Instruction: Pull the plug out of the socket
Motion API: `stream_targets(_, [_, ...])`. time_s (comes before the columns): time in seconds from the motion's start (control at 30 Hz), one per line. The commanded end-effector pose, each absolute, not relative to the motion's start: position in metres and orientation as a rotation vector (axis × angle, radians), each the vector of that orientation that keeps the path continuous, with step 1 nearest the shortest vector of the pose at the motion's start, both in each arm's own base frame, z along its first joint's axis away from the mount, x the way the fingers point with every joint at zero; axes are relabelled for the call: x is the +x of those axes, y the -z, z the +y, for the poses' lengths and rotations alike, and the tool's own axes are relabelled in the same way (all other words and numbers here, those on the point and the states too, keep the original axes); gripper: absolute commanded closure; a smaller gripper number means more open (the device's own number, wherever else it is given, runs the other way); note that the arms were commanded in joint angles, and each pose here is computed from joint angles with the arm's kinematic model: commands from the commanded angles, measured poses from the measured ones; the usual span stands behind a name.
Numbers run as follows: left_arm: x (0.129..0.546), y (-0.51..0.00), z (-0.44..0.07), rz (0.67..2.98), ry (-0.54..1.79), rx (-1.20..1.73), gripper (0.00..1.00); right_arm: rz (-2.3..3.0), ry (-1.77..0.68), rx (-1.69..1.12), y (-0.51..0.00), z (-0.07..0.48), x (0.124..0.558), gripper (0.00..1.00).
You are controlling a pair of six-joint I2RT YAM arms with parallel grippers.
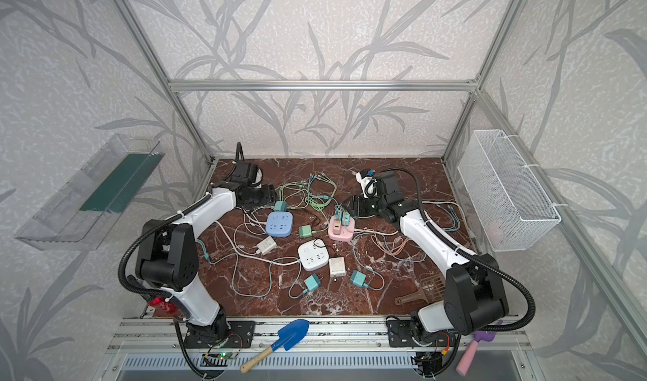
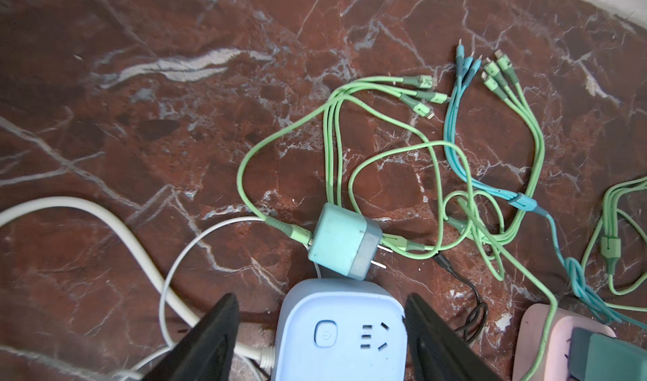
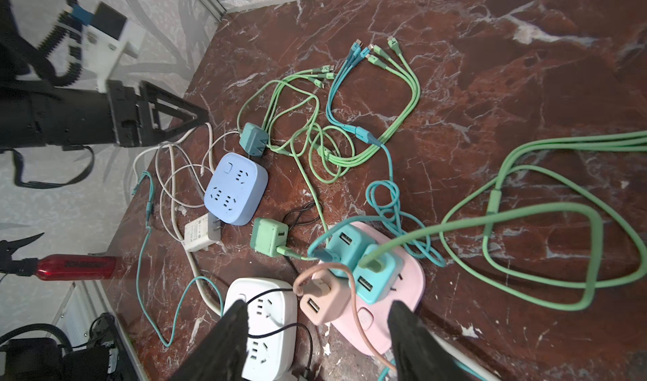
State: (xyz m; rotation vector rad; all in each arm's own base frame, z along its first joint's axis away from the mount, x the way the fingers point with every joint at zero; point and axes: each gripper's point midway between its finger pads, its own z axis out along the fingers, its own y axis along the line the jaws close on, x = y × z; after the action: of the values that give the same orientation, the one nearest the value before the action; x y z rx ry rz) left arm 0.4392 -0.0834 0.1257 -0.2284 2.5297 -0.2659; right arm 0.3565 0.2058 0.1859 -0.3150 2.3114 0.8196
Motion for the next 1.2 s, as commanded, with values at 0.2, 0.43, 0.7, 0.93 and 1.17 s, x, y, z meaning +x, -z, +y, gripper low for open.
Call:
stream_targets(0.2, [0.406, -0.156, -0.124, 2.445, 0.176, -0.05, 0.22, 2.327, -0.719, -0.297, -0.168, 0.185, 0.344, 0.38])
stream_targets(0.43, [0.38, -0.161, -0.182, 2.354, 0.223, 0.079, 0.18, 2.37, -0.694, -0.277, -0.14, 0.175, 0.335, 0.4])
stream_targets(0.7, [0.351, -0.152, -0.238, 2.303, 0.263, 0.177, 0.14, 2.352, -0.682, -0.349, -0.117, 0.173, 0.32, 0.36])
stream_targets(0.93, [0.328, -0.131, -0.28, 2.31, 0.339, 0.195, 0.11, 2.378, -0.715, -0.322, -0.104, 0.174, 0.314, 0.34])
stream_targets(1.17, [0.311, -0.116, -0.315, 2.331, 0.365, 0.257, 0.11, 2.432, -0.706, -0.307, -0.087, 0.174, 0.315, 0.4])
